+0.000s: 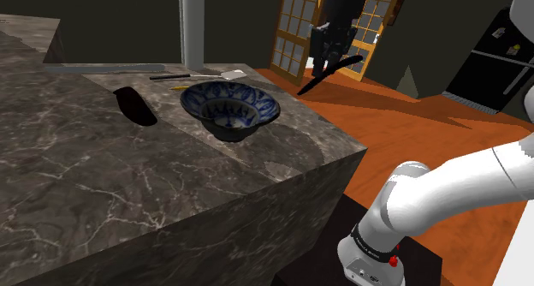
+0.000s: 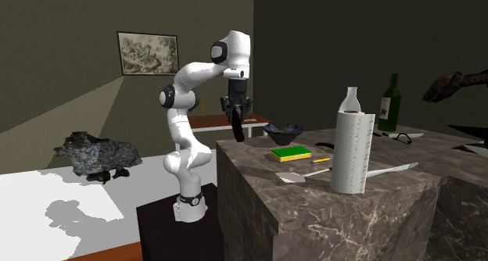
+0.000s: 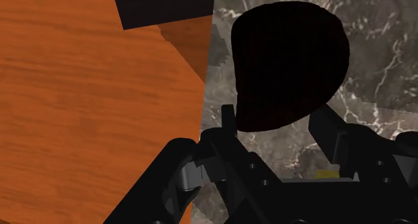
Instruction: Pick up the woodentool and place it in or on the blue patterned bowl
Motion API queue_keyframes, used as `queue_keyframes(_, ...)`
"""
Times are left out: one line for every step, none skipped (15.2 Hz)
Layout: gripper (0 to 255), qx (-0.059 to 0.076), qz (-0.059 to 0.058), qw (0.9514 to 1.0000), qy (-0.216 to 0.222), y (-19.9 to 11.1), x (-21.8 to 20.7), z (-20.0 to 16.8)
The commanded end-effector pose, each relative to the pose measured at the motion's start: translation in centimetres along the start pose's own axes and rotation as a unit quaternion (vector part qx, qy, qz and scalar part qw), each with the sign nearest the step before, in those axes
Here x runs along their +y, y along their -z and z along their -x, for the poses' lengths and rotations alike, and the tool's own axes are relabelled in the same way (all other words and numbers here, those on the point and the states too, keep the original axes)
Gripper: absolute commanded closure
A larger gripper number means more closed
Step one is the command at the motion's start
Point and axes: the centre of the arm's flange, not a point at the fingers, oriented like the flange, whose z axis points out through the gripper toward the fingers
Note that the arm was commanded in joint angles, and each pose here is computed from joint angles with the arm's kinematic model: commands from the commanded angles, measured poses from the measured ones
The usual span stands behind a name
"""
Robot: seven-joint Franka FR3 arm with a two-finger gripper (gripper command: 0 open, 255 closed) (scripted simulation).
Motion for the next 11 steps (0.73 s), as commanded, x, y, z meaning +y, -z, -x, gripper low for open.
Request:
queue_keyframes(255,0.000,0.000,1.0000,0.000,1.0,0.0,0.0)
queue_keyframes(255,0.000,0.000,1.0000,0.000,1.6,0.0,0.0)
queue_keyframes(255,0.000,0.000,1.0000,0.000,2.1,0.1,0.0)
queue_keyframes(255,0.000,0.000,1.0000,0.000,2.6,0.1,0.0)
queue_keyframes(255,0.000,0.000,1.0000,0.000,3.1,0.1,0.0)
queue_keyframes(255,0.000,0.000,1.0000,0.000,3.5,0.2,0.0)
queue_keyframes(255,0.000,0.000,1.0000,0.000,3.6,-1.1,-0.3)
queue_keyframes(255,0.000,0.000,1.0000,0.000,3.8,-2.4,-0.5)
queue_keyframes(255,0.000,0.000,1.0000,0.000,4.0,-3.7,-0.7)
queue_keyframes(255,0.000,0.000,1.0000,0.000,4.1,-5.0,-0.9)
queue_keyframes(255,0.000,0.000,1.0000,0.000,4.3,-6.3,-1.2)
